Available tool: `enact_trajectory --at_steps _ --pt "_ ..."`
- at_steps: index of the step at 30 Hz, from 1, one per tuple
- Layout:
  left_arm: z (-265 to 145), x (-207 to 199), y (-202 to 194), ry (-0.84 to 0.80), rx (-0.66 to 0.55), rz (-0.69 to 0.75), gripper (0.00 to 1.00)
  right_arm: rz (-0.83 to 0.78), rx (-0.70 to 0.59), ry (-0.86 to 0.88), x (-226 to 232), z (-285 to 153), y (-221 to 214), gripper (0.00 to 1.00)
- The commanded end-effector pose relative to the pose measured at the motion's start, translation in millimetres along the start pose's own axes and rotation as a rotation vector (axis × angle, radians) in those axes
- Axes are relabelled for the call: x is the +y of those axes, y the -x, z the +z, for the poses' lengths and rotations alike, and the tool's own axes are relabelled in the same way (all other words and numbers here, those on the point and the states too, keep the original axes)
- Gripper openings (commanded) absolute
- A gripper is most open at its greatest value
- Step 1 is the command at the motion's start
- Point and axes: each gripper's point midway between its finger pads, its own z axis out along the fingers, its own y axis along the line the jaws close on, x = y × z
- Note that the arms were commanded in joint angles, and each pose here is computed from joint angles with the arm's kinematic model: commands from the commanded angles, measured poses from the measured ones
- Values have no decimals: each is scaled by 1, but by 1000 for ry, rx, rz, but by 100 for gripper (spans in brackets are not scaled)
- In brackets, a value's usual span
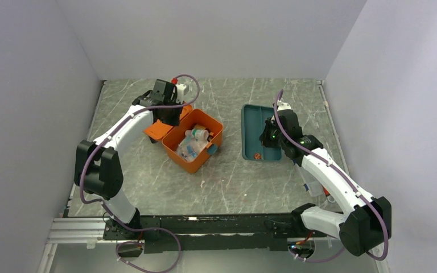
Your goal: Organize the medicine kit
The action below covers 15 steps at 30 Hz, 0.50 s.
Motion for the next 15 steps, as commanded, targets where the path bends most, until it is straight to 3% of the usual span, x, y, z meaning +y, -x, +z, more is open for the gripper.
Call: enact_trajectory --at_steps 1,15 --pt "-7 -13 -21 -14 75 -177 0 3 -55 21 7 -9 14 0" --pt "-24 -42 -42 -96 95 -471 0 -2 -59 5 2 -14 12 0"
